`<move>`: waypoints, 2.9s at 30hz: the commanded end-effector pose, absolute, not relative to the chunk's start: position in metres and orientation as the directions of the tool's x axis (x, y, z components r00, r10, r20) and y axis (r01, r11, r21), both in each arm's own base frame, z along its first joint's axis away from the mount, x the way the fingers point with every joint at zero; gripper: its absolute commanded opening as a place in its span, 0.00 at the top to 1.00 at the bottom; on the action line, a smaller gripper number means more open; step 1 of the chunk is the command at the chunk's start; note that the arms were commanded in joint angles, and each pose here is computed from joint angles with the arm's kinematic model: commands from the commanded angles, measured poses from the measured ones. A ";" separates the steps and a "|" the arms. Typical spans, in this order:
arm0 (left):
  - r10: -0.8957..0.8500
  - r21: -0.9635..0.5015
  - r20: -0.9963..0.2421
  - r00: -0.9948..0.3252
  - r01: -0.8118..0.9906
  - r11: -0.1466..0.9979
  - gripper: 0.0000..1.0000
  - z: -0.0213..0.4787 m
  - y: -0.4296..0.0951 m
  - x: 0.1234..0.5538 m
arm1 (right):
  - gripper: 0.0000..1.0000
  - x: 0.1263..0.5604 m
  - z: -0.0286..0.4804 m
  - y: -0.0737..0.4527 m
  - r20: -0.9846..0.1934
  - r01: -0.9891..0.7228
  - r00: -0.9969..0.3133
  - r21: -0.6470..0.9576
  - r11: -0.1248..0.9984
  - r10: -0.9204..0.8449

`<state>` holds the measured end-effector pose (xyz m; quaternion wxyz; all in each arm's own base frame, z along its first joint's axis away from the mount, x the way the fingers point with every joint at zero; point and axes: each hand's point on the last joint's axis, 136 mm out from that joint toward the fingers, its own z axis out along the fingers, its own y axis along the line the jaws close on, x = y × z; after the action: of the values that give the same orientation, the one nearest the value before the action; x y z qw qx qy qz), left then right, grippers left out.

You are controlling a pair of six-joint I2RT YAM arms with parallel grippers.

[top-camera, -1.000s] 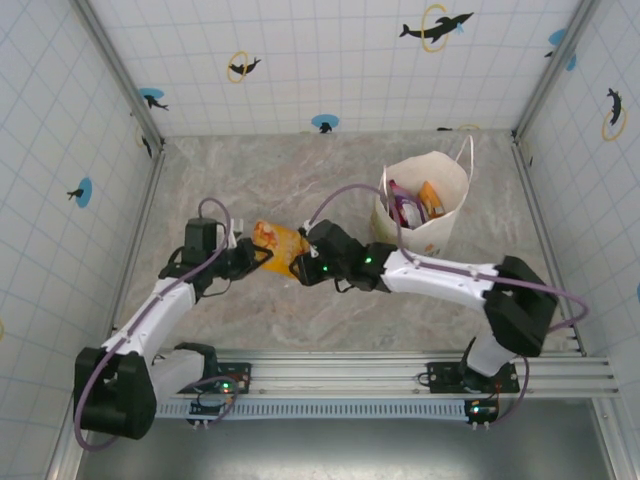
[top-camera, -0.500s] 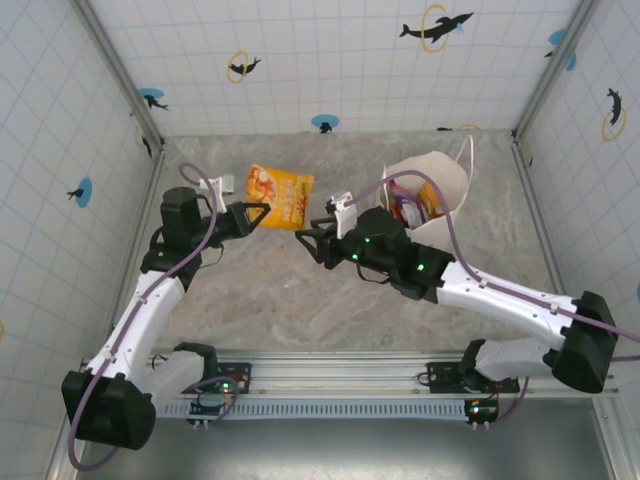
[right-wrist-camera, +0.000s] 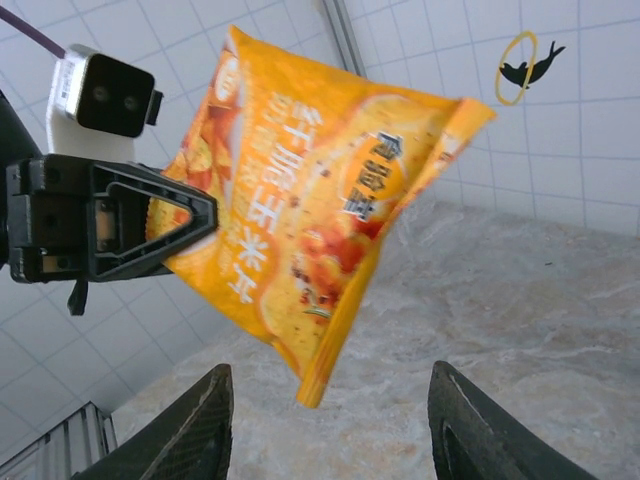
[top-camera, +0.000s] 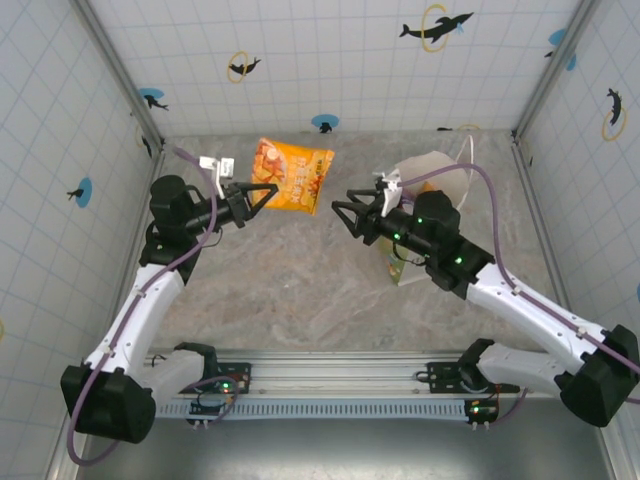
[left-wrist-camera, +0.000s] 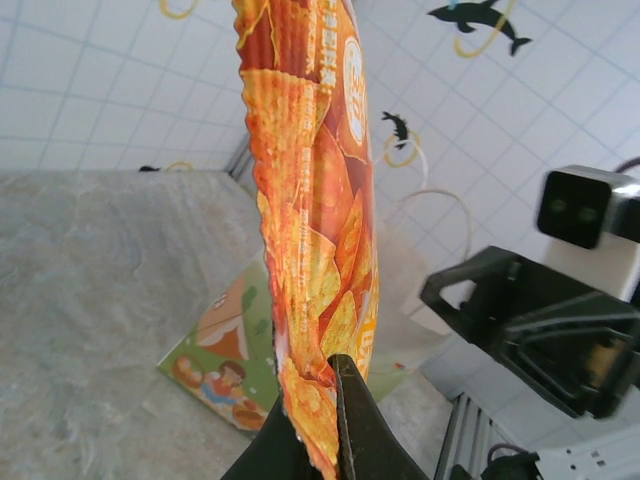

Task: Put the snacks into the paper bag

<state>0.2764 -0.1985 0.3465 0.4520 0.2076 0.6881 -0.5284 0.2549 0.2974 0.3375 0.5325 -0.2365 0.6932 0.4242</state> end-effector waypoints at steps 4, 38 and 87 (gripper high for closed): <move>-0.130 -0.339 -0.939 -0.319 0.923 0.184 1.00 0.385 -0.223 0.244 | 0.43 0.239 0.372 0.288 -0.947 -0.864 -0.251 0.312 0.395 0.200; -0.136 -0.211 -0.969 -0.206 0.977 0.017 1.00 0.418 -0.252 0.218 | 0.38 0.238 0.386 0.270 -0.908 -0.882 -0.275 0.369 0.292 0.315; -0.190 -0.358 -0.932 -0.310 0.872 0.334 0.35 0.387 -0.251 0.278 | 0.90 0.278 0.457 0.180 -0.875 -0.718 0.005 0.335 0.611 0.485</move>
<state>0.2685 -0.2570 0.3808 0.4962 0.2884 0.6211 -0.5336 0.2680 0.2152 0.4314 0.6516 -0.1632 0.5629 0.4816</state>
